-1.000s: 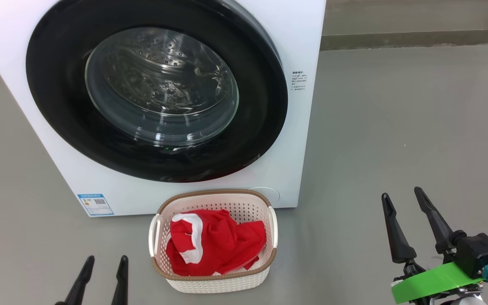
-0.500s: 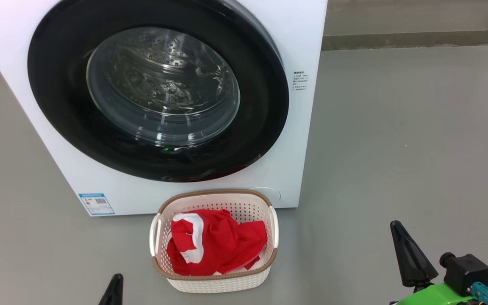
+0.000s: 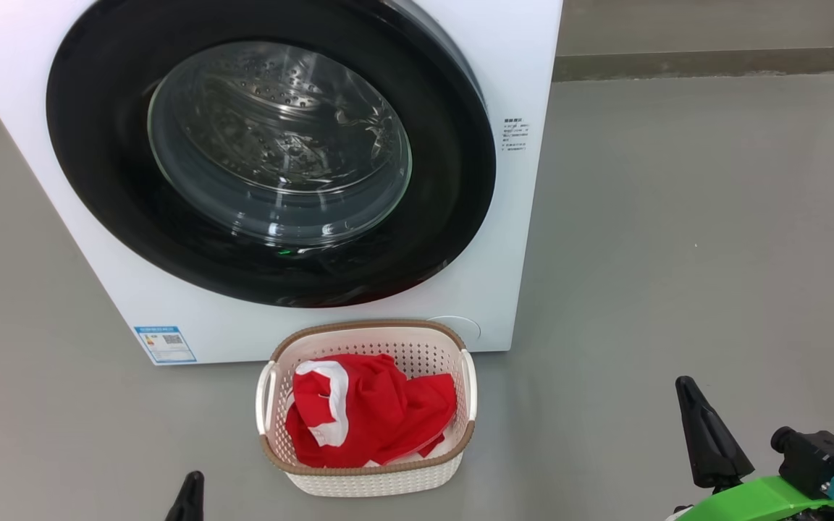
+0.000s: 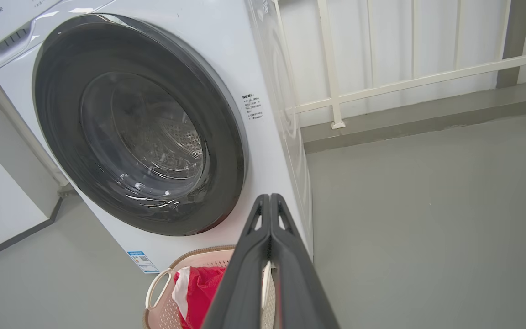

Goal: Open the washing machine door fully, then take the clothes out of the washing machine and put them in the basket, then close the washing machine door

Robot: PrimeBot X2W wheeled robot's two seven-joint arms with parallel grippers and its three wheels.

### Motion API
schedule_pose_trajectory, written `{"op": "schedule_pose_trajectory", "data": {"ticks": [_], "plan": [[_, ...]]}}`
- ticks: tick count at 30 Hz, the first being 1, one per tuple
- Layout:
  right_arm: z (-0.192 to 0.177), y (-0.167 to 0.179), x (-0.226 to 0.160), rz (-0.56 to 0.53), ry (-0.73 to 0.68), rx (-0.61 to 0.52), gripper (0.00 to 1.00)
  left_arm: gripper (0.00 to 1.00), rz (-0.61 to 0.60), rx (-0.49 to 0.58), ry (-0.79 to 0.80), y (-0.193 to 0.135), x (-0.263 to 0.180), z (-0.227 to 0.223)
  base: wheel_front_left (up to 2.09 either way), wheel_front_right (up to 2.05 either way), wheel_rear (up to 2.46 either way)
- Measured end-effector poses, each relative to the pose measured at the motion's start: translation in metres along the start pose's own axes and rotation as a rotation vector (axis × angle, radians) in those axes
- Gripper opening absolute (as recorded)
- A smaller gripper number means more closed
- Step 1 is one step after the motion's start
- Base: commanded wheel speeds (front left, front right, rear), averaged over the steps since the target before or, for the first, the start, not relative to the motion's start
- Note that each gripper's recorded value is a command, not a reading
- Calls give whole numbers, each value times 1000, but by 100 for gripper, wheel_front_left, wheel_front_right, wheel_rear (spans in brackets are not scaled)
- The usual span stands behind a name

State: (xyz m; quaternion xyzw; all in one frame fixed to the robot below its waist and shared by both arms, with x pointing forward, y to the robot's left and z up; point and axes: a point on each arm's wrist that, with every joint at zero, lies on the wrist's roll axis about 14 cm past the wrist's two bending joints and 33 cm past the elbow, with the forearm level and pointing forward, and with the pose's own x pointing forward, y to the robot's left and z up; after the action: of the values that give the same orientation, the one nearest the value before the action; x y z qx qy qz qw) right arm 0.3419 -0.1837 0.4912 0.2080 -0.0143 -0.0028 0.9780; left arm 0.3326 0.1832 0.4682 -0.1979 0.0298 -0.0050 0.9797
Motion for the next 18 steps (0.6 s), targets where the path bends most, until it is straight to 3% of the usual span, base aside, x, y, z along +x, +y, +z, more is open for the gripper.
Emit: {"op": "schedule_pose_trajectory", "data": {"ticks": [18], "plan": [[-6,-8,2,-44,28,179,0,0,39,-178,11,6,5,0,0,0,0]]}}
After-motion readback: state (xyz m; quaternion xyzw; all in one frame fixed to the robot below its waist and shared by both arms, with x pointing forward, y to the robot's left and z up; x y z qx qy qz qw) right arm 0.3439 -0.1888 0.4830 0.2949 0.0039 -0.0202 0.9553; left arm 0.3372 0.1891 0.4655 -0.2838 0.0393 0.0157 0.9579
